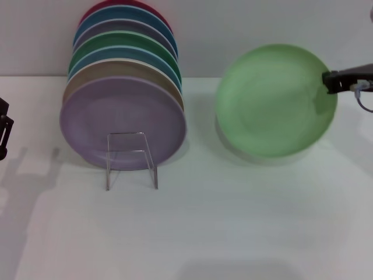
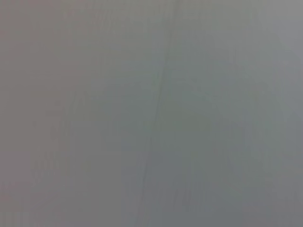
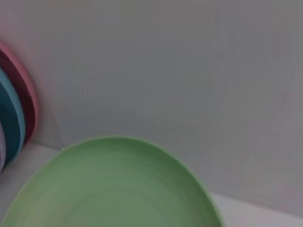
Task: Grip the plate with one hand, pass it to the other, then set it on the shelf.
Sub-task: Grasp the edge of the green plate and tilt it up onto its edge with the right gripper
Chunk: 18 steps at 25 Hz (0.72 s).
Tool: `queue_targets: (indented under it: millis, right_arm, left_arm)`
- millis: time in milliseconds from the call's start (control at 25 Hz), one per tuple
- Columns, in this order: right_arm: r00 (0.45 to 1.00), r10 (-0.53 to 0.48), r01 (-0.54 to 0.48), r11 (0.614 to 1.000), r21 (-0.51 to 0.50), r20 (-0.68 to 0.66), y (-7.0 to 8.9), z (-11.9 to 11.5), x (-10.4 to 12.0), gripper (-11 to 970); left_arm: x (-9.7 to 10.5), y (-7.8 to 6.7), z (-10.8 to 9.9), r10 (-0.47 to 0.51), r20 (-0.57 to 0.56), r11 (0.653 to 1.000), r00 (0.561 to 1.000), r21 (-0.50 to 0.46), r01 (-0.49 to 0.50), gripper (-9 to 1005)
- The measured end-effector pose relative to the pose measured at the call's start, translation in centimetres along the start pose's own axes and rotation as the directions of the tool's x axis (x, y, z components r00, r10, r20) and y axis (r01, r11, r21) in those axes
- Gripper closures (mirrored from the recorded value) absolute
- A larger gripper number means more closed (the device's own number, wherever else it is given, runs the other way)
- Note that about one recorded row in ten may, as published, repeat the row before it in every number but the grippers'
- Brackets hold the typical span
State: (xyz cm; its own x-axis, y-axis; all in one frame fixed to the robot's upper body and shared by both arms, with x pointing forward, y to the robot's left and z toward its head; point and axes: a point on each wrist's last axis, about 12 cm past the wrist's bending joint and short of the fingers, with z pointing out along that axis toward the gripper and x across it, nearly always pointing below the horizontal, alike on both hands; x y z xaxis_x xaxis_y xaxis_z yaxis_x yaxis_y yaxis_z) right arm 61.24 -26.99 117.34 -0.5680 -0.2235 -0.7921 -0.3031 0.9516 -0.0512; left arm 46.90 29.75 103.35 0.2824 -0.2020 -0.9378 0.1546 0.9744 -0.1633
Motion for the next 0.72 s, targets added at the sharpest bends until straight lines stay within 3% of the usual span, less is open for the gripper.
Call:
queue_targets:
  millis: [440, 720]
  right_arm:
    - [0.982, -0.09, 0.083, 0.995, 0.05, 0.166, 2.3, 2.2, 0.1, 928]
    - [0.953, -0.107, 0.078, 0.991, 0.112, 0.284, 2.5, 2.8, 1.2, 924]
  left_arm:
    - [-0.1, -0.1, 0.1, 0.0, 0.009, 1.0, 1.0, 0.005, 0.0, 284]
    - [-0.2, 0.0, 0.1, 0.001, 0.012, 1.0, 1.0, 0.003, -0.001, 283]
